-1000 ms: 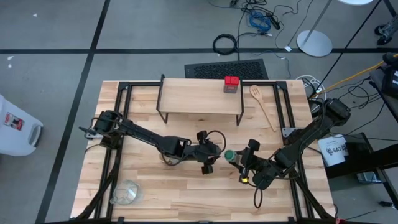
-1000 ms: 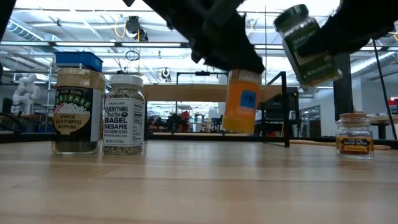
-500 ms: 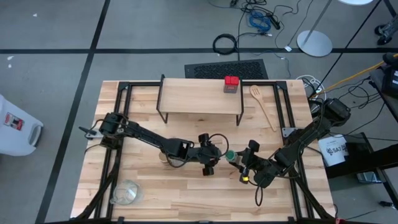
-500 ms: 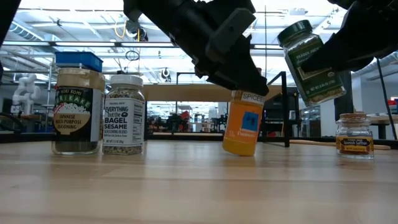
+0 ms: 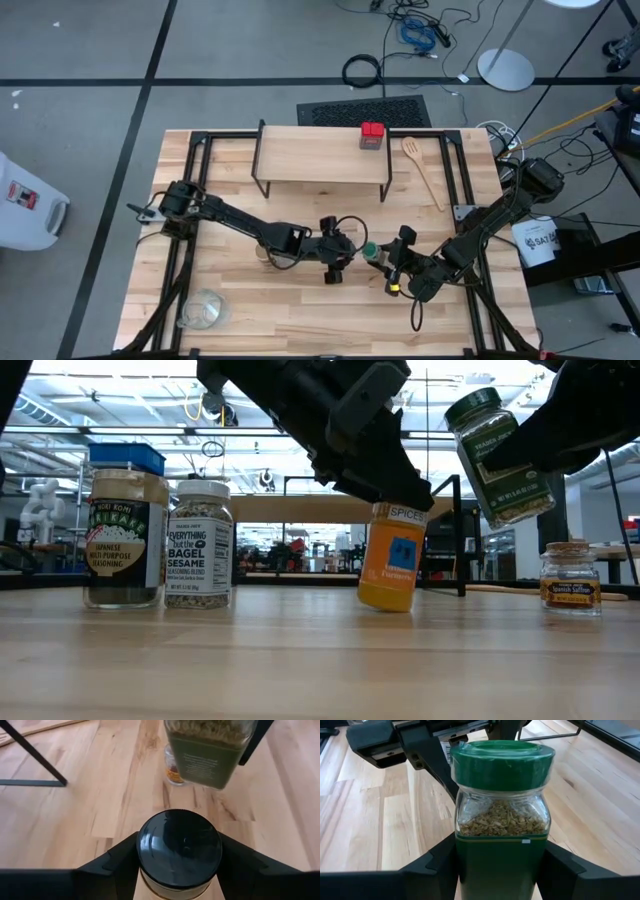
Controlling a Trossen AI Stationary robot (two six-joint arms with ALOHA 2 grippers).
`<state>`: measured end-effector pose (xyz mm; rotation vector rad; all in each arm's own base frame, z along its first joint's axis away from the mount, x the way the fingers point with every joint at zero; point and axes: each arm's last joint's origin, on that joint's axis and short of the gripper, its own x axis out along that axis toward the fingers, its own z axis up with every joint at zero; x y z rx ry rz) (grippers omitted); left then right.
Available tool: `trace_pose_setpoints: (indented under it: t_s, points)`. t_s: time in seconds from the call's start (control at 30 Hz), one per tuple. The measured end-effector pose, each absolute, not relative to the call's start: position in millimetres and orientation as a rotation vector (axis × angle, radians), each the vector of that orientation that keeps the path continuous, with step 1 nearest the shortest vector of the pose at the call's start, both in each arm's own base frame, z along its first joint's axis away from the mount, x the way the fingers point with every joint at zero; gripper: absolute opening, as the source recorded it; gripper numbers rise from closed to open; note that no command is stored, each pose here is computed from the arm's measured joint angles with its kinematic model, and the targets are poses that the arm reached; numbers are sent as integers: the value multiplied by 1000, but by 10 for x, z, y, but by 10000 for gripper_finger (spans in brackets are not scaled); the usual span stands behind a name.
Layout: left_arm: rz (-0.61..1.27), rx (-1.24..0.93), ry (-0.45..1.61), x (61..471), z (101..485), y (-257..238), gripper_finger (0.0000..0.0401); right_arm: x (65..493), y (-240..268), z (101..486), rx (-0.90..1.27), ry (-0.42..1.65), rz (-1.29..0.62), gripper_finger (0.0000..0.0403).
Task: Shelf spices
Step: Put the black seasoning bottle in the center of the table and put the green seasoning bottle beside the black seasoning bottle
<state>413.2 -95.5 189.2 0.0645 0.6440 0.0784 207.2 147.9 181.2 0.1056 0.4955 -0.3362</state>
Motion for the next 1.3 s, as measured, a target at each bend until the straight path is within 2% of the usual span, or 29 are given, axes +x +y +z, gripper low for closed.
trace_pose_setpoints:
  t_s: [0.4,0.7,0.87,1.3]
  points:
    - [52,55,642,4129,1898,-973,223,2072,1478,1812,105,497,-336,196]
    - [85,83,688,4097,1865,-956,277,2072,1478,1811,107,496,-336,196]
    - [84,93,689,4096,1865,-955,285,2072,1478,1811,109,496,-337,196]
    - [98,104,649,3923,2237,-1001,286,2097,1457,1819,125,486,-347,196]
